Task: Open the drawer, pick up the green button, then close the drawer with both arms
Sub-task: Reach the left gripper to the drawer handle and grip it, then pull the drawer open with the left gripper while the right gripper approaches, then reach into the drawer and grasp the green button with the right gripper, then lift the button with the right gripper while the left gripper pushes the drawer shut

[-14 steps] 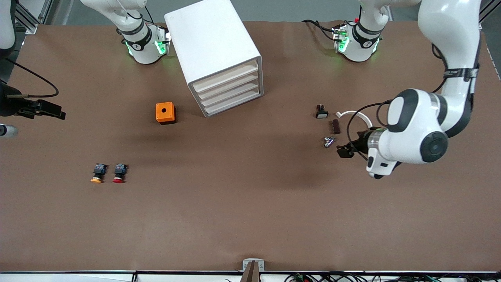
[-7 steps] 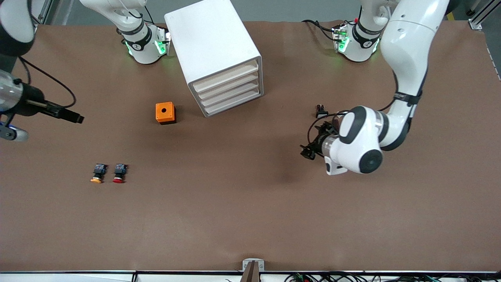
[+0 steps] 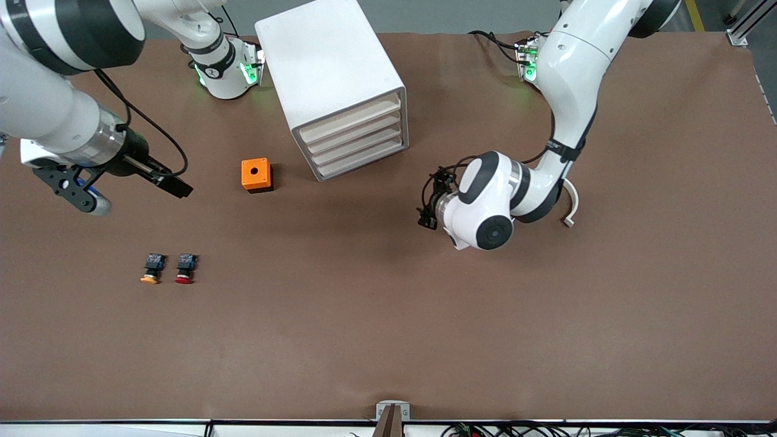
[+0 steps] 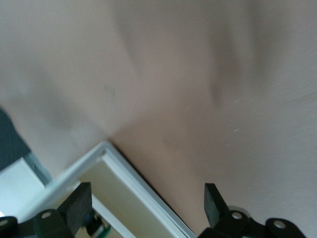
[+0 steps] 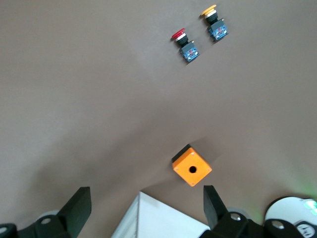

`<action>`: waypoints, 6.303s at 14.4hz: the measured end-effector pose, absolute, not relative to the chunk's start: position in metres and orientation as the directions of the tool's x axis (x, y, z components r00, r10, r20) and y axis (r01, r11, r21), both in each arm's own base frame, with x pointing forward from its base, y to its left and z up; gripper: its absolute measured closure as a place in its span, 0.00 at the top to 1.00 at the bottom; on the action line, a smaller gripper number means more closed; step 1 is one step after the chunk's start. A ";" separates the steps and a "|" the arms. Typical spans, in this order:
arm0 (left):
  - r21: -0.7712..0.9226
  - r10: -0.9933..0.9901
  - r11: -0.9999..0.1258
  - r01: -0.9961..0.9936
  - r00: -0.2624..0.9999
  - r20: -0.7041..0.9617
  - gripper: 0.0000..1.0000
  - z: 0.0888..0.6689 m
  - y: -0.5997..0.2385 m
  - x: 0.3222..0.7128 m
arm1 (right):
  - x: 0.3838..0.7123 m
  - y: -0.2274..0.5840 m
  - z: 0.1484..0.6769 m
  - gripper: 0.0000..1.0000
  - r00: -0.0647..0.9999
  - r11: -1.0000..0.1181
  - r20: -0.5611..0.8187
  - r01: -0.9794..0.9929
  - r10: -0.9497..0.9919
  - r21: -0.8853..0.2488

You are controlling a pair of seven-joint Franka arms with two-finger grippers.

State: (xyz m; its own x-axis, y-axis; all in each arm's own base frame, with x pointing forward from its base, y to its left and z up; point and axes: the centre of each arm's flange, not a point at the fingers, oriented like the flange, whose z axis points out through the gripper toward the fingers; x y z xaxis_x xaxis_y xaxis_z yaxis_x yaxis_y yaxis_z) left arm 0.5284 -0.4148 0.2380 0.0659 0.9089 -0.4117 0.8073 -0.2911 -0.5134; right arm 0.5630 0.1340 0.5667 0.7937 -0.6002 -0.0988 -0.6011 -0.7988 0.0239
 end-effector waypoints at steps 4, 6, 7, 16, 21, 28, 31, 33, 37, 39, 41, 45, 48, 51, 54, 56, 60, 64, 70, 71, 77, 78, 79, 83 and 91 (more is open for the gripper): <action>-0.653 0.874 -0.184 0.735 -0.181 -0.451 1.00 0.215 -0.442 0.510 | 0.559 0.153 0.567 1.00 0.759 -0.764 -0.094 -0.644 -0.644 0.030; -0.719 0.870 -0.126 0.683 -0.272 -0.411 1.00 0.197 -0.452 0.499 | 0.557 0.160 0.567 1.00 0.732 -0.737 -0.092 -0.675 -0.675 0.034; -0.747 0.876 -0.095 0.658 -0.301 -0.377 1.00 0.190 -0.459 0.491 | 0.556 0.162 0.566 1.00 0.727 -0.732 -0.092 -0.680 -0.680 0.035; -0.903 0.874 0.148 0.404 -0.481 -0.072 0.83 0.154 -0.506 0.431 | 0.557 0.162 0.565 1.00 0.723 -0.728 -0.093 -0.684 -0.684 0.039; -0.918 0.887 0.171 0.359 -0.461 -0.015 0.70 0.148 -0.515 0.413 | 0.557 0.162 0.565 1.00 0.722 -0.727 -0.094 -0.685 -0.686 0.040; -0.922 0.890 0.169 0.349 -0.456 -0.010 0.14 0.146 -0.517 0.410 | 0.557 0.162 0.564 1.00 0.720 -0.725 -0.094 -0.688 -0.688 0.042; -0.921 0.888 0.171 0.350 -0.460 -0.010 0.14 0.146 -0.515 0.413 | 0.553 0.174 0.564 1.00 0.732 -0.738 -0.101 -0.674 -0.674 0.038; -0.920 0.879 0.178 0.350 -0.477 -0.011 0.14 0.147 -0.507 0.424 | 0.546 0.196 0.564 1.00 0.753 -0.760 -0.109 -0.649 -0.648 0.033; -0.910 0.839 0.194 0.366 -0.542 -0.039 0.14 0.156 -0.474 0.473 | 0.532 0.252 0.556 1.00 0.780 -0.785 -0.102 -0.619 -0.618 0.024; -0.903 0.819 0.192 0.383 -0.570 -0.068 0.14 0.161 -0.453 0.499 | 0.524 0.288 0.546 1.00 0.764 -0.768 -0.094 -0.640 -0.638 0.018; -0.896 0.809 0.177 0.407 -0.579 -0.103 0.14 0.165 -0.441 0.515 | 0.511 0.327 0.534 1.00 0.745 -0.749 -0.087 -0.663 -0.661 0.013; -0.877 0.802 0.146 0.458 -0.574 -0.166 0.14 0.166 -0.427 0.531 | 0.486 0.389 0.512 1.00 0.713 -0.716 -0.078 -0.698 -0.696 0.007; -0.861 0.796 0.125 0.493 -0.568 -0.210 0.14 0.168 -0.415 0.543 | 0.467 0.427 0.496 1.00 0.691 -0.693 -0.075 -0.721 -0.719 0.003; -0.845 0.794 0.097 0.526 -0.552 -0.253 0.27 0.169 -0.410 0.549 | 0.445 0.459 0.478 1.00 0.678 -0.681 -0.065 -0.732 -0.732 0.018; -0.836 0.790 0.088 0.541 -0.550 -0.272 0.59 0.172 -0.406 0.556 | 0.427 0.487 0.458 1.00 0.659 -0.661 -0.056 -0.750 -0.750 0.022; -0.829 0.784 0.098 0.550 -0.556 -0.277 0.81 0.175 -0.399 0.564 | 0.419 0.503 0.443 1.00 0.646 -0.647 -0.042 -0.763 -0.763 0.020; -0.756 0.796 0.128 0.642 -0.521 -0.308 1.00 0.193 -0.358 0.605 | 0.409 0.528 0.403 1.00 0.624 -0.625 -0.023 -0.781 -0.781 0.013; -0.654 0.811 0.120 0.747 -0.454 -0.369 1.00 0.218 -0.307 0.647 | 0.408 0.539 0.375 1.00 0.614 -0.614 -0.018 -0.789 -0.789 0.013; -0.469 0.856 0.003 0.883 -0.244 -0.455 1.00 0.232 -0.186 0.690 | 0.404 0.548 0.332 1.00 0.630 -0.630 0.010 -0.776 -0.776 0.029; -0.425 0.888 -0.039 0.904 -0.164 -0.430 1.00 0.244 -0.186 0.691 | 0.401 0.550 0.326 1.00 0.633 -0.633 0.011 -0.774 -0.774 0.028; -0.195 0.939 -0.275 0.941 0.219 -0.264 1.00 0.348 -0.182 0.694 | 0.398 0.557 0.301 1.00 0.632 -0.632 0.013 -0.775 -0.775 0.027; -0.165 0.921 -0.344 0.924 0.298 -0.252 1.00 0.359 -0.181 0.693 | 0.398 0.557 0.296 1.00 0.630 -0.630 0.014 -0.776 -0.776 0.029; -0.128 0.883 -0.436 0.891 0.395 -0.255 1.00 0.369 -0.184 0.692 | 0.397 0.558 0.292 1.00 0.629 -0.629 0.016 -0.777 -0.777 0.033; 0.029 0.626 -0.759 0.650 0.741 -0.243 1.00 0.402 -0.192 0.689 | 0.397 0.557 0.282 1.00 0.626 -0.625 0.022 -0.779 -0.779 0.045; 0.008 0.348 -0.937 0.350 0.932 -0.106 1.00 0.376 -0.258 0.665 | 0.398 0.557 0.278 0.54 0.620 -0.619 0.024 -0.784 -0.784 0.048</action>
State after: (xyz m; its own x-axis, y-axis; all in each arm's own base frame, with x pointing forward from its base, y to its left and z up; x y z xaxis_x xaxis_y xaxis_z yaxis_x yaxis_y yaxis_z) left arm 0.6651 -0.2584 0.3758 0.9317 0.3475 -0.1058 0.3503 -0.9366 0.0083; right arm 0.3977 0.5567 0.2778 0.6203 -0.7840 0.0243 -0.7841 -0.6188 0.0485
